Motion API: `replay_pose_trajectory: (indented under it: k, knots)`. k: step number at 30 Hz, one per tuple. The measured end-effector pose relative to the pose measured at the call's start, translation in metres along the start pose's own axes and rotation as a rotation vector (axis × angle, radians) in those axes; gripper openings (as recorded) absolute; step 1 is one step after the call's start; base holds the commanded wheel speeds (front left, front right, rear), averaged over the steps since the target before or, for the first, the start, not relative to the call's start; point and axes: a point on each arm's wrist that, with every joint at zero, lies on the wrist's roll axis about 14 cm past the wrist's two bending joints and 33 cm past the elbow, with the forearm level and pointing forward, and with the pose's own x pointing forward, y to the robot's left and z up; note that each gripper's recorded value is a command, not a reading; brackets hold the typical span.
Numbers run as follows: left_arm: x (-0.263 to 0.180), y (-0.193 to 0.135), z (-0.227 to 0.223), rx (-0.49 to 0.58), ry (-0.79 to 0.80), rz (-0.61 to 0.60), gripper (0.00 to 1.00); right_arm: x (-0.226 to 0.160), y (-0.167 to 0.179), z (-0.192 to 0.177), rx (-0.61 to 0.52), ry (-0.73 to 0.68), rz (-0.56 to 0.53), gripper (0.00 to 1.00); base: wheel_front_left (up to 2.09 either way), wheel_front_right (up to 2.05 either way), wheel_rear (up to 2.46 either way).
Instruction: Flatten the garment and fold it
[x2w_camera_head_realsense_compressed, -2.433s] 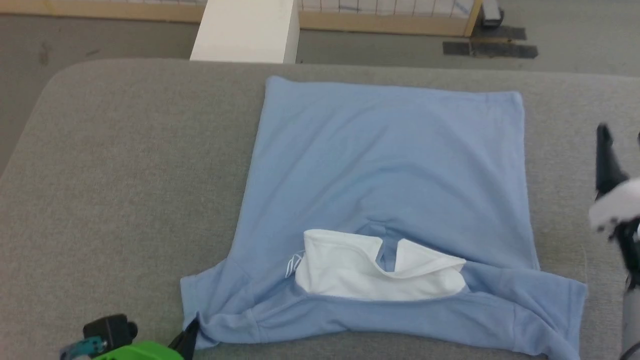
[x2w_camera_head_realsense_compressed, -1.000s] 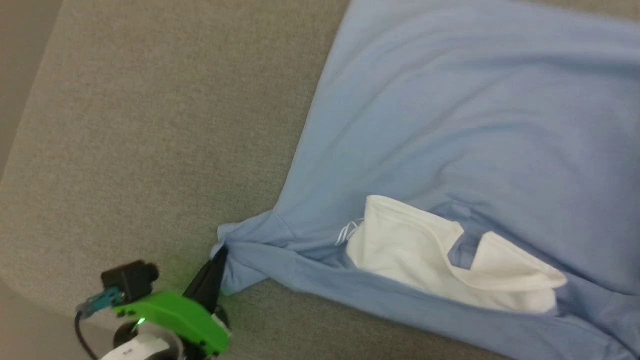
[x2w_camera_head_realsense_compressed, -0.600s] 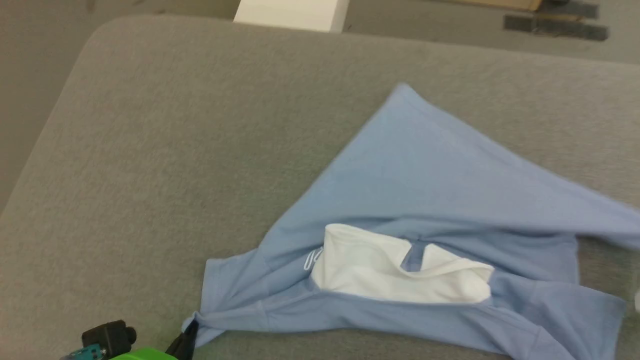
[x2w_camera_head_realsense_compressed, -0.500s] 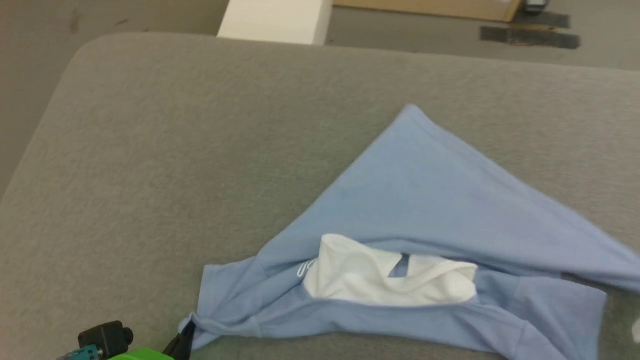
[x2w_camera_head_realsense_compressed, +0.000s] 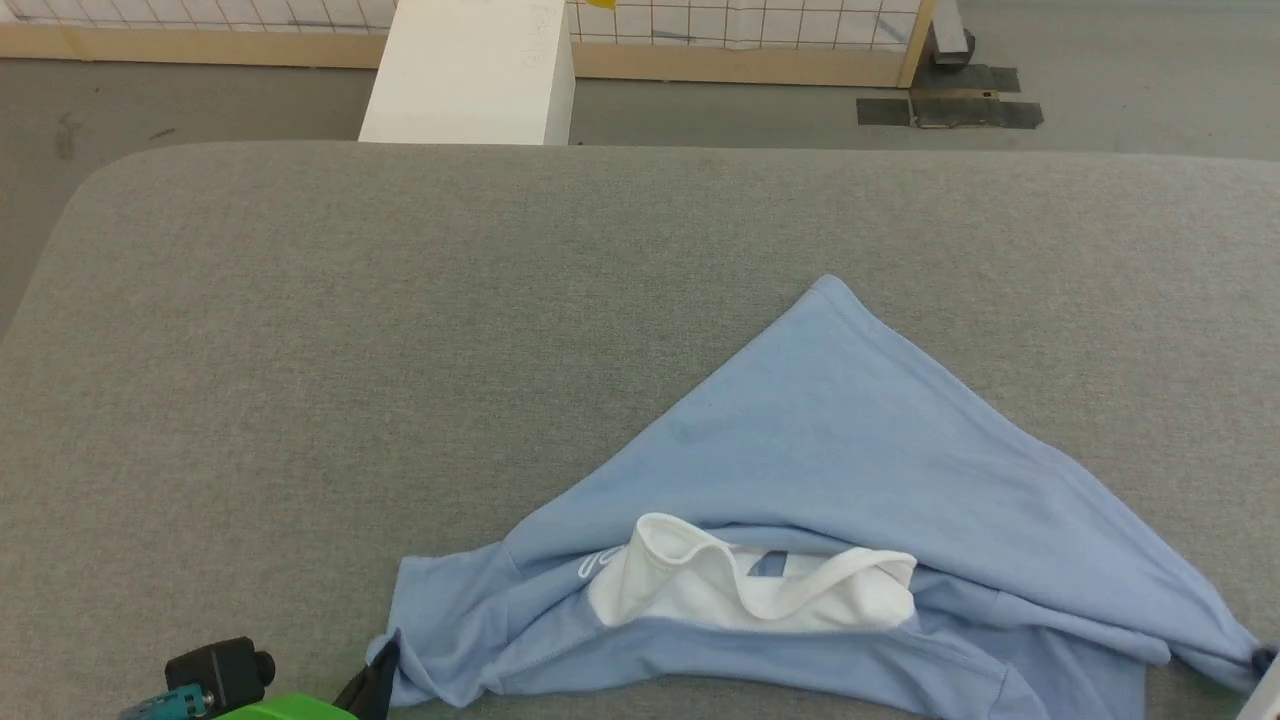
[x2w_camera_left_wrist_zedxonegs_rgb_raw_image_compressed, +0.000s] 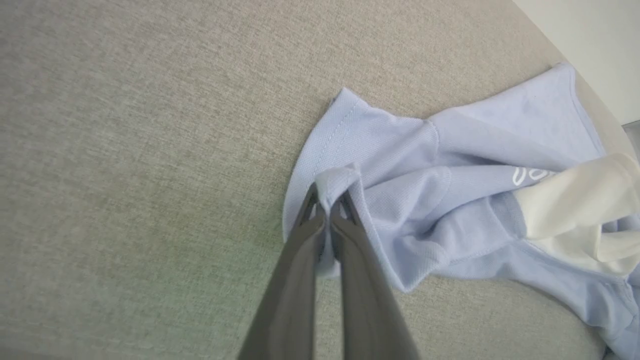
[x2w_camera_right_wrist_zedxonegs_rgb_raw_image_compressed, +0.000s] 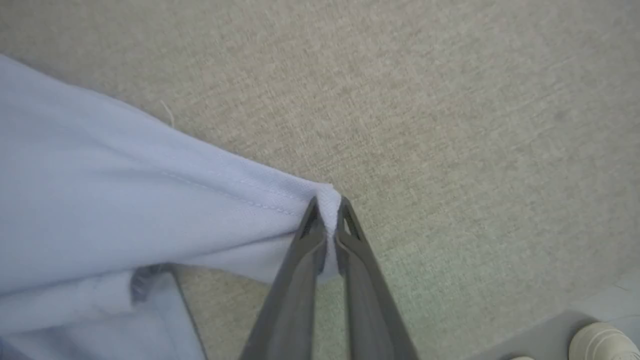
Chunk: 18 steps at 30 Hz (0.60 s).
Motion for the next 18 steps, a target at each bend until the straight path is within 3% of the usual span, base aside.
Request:
replay_pose_trajectory:
  k: [4,11,14,18]
  knots:
    - [-0.002,0.002,0.0,-0.009,-0.003,0.004,0.0,-0.006,0.033,0.044,-0.071,-0.221,0.075,1.0,0.0,0.0,0.0]
    - [-0.002,0.006,-0.001,-0.017,-0.001,0.018,0.0,-0.04,0.144,0.14,-0.2,-0.679,0.374,1.0,0.0,0.0,0.0]
    - [0.0,0.006,-0.002,-0.02,0.005,0.02,0.0,-0.044,0.189,0.153,-0.297,-0.759,0.492,1.0,0.0,0.0,0.0]
    - [0.005,0.005,0.0,-0.026,0.003,0.019,0.0,-0.03,0.237,0.148,-0.373,-0.72,0.608,1.0,0.0,0.0,0.0]
